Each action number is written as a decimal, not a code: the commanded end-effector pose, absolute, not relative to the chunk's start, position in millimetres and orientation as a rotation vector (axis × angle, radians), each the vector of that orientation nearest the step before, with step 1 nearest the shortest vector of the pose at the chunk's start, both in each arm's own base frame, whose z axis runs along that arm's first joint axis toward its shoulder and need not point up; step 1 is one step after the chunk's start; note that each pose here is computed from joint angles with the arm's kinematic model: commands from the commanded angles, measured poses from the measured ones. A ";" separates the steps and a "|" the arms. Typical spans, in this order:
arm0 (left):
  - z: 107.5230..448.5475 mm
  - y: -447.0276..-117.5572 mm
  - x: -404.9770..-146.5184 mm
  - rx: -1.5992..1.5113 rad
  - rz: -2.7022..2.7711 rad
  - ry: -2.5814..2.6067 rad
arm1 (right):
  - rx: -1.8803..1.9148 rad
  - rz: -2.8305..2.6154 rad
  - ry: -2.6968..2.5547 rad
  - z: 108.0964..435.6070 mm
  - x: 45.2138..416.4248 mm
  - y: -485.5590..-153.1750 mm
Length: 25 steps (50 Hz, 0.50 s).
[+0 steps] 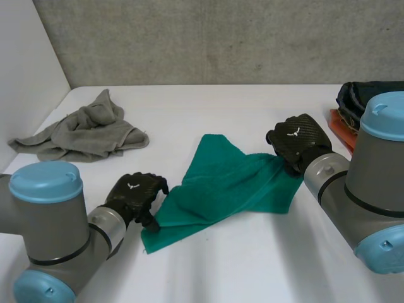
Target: Fold the laundry.
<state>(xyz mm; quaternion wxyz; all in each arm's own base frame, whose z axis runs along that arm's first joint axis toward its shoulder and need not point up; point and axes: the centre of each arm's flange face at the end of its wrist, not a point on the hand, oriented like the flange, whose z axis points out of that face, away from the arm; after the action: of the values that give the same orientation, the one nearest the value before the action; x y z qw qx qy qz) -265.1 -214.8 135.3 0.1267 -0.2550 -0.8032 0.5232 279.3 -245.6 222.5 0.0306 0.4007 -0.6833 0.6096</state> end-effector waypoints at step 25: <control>269.9 -224.6 -267.9 -0.641 2.056 -1.903 | 1.065 2.113 -1.732 358.1 243.1 -230.7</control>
<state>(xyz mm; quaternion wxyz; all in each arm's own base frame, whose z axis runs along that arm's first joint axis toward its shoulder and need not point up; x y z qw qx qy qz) -276.3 -237.1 183.8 0.1233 -0.2490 -0.7405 0.6119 265.1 -242.7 292.5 0.0500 0.3645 -0.6359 0.6785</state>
